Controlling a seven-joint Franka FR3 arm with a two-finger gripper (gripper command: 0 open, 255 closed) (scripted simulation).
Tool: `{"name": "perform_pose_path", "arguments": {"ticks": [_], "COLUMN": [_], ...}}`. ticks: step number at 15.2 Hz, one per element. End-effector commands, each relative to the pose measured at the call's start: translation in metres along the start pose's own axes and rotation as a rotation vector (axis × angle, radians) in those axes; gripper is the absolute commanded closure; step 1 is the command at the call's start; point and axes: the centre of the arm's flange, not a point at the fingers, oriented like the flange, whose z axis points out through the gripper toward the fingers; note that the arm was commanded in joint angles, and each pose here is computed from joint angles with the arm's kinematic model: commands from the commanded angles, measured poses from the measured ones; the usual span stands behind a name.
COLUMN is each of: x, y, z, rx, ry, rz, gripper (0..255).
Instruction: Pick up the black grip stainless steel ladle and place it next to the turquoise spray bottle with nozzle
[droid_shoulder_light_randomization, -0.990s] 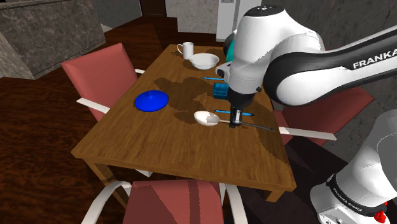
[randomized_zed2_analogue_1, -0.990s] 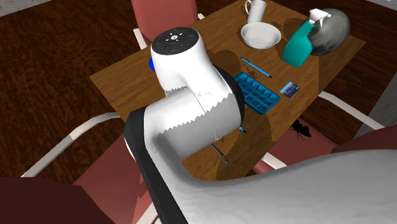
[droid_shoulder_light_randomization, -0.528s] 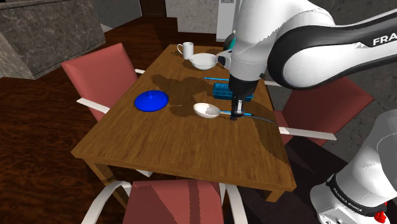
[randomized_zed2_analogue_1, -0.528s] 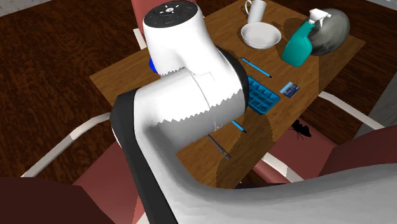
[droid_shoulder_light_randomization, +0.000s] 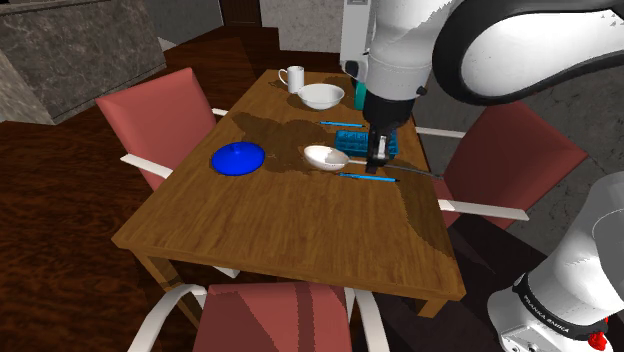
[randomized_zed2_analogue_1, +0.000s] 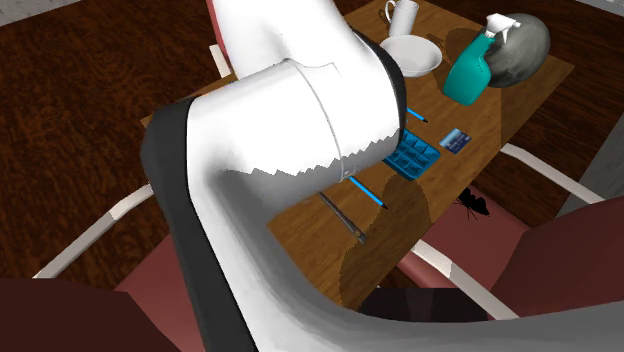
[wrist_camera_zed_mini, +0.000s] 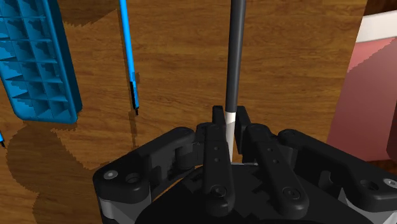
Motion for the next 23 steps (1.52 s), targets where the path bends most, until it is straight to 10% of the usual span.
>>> {"name": "perform_pose_path", "arguments": {"ticks": [1, 23], "x": [0.000, 0.003], "y": [0.001, 0.014], "z": [-0.011, -0.126], "rx": [0.000, 0.000], "ry": [0.000, 0.000], "rz": [0.000, 0.000], "gripper": [255, 255]}}
